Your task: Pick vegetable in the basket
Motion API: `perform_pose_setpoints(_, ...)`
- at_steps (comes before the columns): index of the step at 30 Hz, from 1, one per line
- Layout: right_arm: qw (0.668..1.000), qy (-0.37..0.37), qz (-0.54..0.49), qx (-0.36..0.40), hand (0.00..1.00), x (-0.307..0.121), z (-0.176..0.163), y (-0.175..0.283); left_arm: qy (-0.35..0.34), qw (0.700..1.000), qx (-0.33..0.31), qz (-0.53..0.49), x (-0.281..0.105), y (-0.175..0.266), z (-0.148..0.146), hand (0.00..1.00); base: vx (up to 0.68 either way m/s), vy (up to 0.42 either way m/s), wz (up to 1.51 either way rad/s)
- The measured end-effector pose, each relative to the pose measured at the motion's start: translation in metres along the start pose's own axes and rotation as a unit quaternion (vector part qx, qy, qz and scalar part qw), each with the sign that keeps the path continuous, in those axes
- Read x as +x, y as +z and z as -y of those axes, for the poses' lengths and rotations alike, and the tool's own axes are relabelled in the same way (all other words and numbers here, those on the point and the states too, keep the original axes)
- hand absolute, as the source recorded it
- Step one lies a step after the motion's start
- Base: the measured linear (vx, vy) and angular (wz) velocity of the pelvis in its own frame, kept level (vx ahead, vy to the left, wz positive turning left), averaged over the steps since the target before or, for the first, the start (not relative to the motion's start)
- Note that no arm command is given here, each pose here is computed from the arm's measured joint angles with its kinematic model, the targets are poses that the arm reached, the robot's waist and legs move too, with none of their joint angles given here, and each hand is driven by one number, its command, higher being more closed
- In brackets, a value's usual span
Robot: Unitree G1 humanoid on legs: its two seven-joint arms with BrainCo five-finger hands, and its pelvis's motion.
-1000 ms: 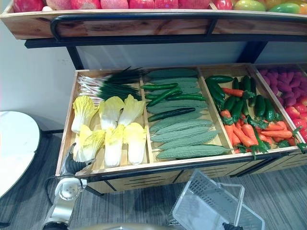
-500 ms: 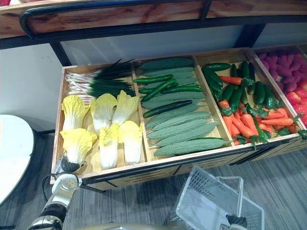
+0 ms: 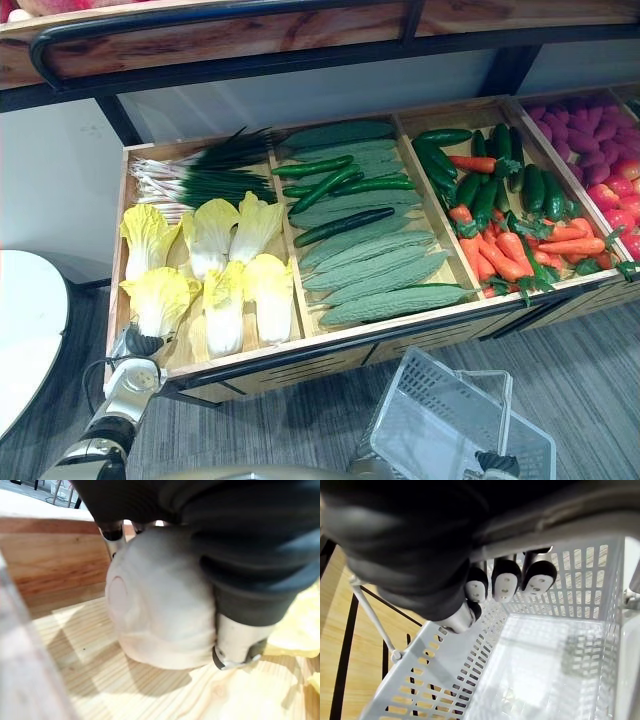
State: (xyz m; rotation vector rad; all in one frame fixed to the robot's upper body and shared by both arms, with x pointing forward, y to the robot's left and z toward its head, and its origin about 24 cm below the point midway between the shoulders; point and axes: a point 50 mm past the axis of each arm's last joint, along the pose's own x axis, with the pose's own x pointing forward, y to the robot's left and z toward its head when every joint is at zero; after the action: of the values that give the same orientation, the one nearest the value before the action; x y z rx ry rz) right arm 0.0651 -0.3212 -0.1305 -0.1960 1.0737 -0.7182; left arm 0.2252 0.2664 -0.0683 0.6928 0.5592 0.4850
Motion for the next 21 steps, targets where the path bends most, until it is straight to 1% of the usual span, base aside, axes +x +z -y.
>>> perform_pose_setpoints(1,1.000,0.000,-0.002,0.002,1.00,0.000,0.000,-0.001,0.004,1.000,-0.018,-0.002,-0.002,0.000,0.000,1.00,0.00,-0.006,0.10)
perform_pose_setpoints(5,0.999,-0.002,-0.025,0.025,1.00,-0.005,-0.008,-0.016,0.035,0.990,-0.140,-0.005,-0.029,0.008,0.010,1.00,0.00,-0.006,0.20)
perform_pose_setpoints(9,0.998,-0.006,-0.044,0.043,1.00,-0.010,-0.012,-0.028,0.067,0.977,-0.200,0.007,-0.046,0.014,0.006,1.00,0.00,0.006,0.17)
perform_pose_setpoints(21,0.997,-0.004,-0.059,0.044,1.00,-0.014,-0.013,-0.040,0.111,0.959,-0.241,0.102,-0.058,0.046,-0.023,1.00,-0.03,-0.004,0.13)
